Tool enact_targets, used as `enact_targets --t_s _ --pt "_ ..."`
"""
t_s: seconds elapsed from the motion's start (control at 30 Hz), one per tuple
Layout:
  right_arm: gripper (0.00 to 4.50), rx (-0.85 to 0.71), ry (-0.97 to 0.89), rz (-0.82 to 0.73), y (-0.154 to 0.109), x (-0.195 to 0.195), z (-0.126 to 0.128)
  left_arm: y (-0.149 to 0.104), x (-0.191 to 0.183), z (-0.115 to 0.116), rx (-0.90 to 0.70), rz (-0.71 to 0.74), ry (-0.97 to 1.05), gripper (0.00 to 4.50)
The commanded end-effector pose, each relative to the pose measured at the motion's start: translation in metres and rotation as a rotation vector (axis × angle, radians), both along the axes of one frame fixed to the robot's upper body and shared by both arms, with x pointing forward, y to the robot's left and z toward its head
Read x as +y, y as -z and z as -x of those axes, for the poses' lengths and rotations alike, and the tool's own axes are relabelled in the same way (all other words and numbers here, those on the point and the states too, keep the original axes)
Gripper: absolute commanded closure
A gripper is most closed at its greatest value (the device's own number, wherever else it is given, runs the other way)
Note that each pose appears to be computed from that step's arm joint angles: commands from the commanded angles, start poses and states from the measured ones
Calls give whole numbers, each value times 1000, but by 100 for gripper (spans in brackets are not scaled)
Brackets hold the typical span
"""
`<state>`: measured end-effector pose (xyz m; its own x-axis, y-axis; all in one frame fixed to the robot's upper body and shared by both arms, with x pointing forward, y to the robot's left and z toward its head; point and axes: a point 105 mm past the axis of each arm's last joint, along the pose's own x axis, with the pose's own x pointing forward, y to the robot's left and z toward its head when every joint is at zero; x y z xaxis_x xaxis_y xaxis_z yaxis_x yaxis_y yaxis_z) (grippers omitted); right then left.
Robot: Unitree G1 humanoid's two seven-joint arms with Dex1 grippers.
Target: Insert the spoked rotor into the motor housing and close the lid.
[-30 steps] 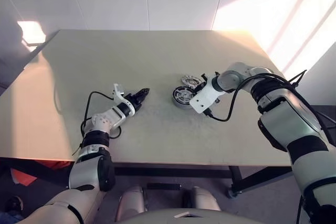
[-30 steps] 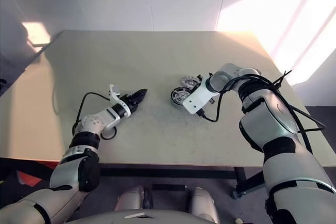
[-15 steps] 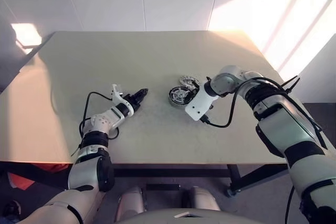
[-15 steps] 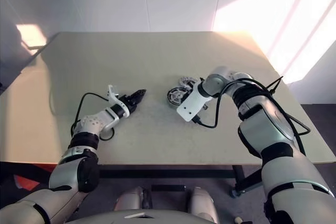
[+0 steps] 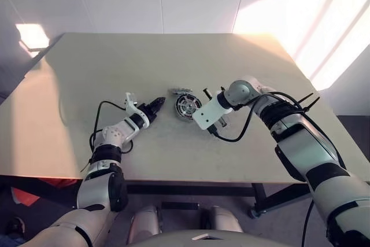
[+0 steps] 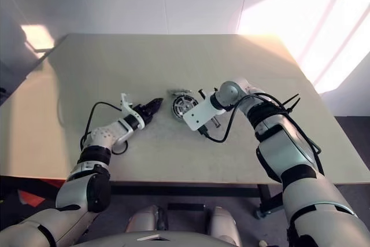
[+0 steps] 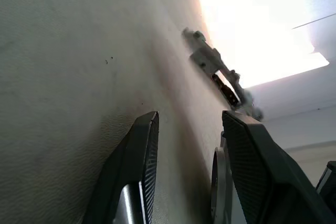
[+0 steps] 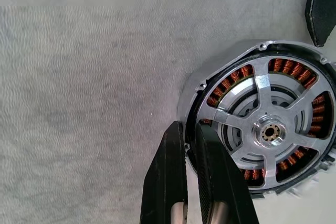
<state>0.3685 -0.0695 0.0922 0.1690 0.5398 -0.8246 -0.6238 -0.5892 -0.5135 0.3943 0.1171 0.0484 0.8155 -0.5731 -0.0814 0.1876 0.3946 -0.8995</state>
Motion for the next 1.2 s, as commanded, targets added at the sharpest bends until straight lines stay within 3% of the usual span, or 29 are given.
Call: enact_targets --t_s 0.03,0.33,0.57,0.73,0.97,1.2 --pt "449 37 -17 -104 -21 18 6 9 -4 4 31 -7 12 247" --pt "449 301 321 -211 -37 4 12 13 -6 7 37 -1 11 247" --pt "449 406 599 -257 -47 -22 14 21 -11 13 51 15 6 247" --pt "449 612 923 -326 -53 -38 29 26 -11 17 61 24 -6 247" --pt "449 831 1261 -408 -60 -25 45 31 -12 22 74 25 -9 247" --pt "449 910 1356 -569 -63 14 21 33 -11 25 82 13 -5 247"
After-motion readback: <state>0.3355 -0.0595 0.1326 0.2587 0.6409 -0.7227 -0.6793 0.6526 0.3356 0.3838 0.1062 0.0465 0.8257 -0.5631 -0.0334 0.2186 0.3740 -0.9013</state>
